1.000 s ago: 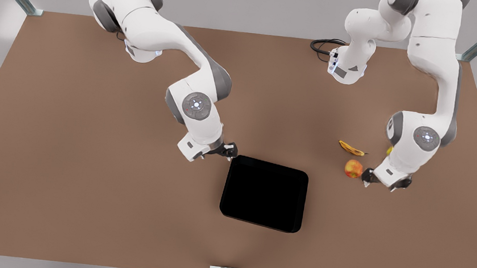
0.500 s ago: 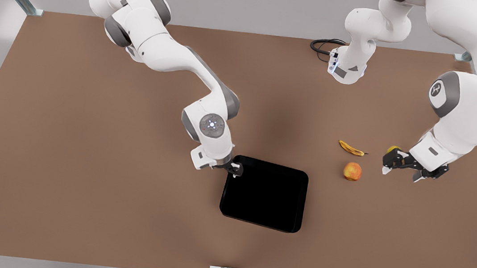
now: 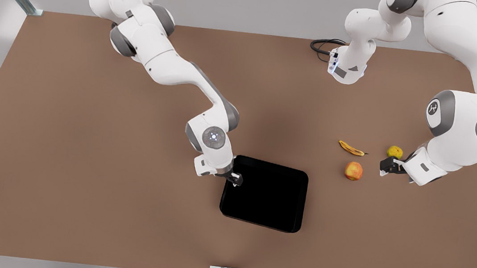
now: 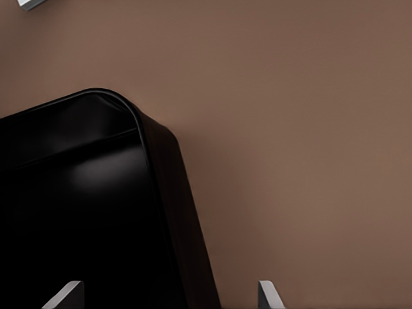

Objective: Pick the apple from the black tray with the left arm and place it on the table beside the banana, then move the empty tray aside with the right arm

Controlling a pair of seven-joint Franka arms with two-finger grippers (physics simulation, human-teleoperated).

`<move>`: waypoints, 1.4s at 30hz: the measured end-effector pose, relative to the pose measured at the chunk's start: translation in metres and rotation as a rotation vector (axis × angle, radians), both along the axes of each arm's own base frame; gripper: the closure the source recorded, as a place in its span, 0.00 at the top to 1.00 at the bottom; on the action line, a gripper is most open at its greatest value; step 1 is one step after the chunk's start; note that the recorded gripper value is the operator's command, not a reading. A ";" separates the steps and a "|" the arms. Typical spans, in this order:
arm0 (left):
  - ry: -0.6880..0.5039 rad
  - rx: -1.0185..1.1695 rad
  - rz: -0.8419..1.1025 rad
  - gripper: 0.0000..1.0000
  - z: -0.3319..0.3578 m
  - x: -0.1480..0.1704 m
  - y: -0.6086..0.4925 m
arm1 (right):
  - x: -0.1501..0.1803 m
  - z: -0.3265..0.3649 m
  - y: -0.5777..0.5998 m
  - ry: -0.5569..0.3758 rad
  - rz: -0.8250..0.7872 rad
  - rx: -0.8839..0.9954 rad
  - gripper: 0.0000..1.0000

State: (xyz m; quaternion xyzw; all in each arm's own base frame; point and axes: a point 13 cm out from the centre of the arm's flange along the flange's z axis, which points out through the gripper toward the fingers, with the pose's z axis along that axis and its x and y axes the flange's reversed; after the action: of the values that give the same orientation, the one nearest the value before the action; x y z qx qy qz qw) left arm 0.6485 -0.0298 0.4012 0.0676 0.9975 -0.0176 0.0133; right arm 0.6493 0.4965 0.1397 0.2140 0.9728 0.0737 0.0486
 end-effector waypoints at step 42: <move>-0.001 -0.001 -0.025 1.00 0.005 -0.002 -0.009 | -0.020 -0.029 0.033 -0.005 0.021 0.031 0.01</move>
State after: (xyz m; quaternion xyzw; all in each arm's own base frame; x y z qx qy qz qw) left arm 0.6464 -0.0391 0.4058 0.0802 0.9965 -0.0182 0.0134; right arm 0.6296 0.5296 0.1112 0.2042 0.9737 0.0897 0.0469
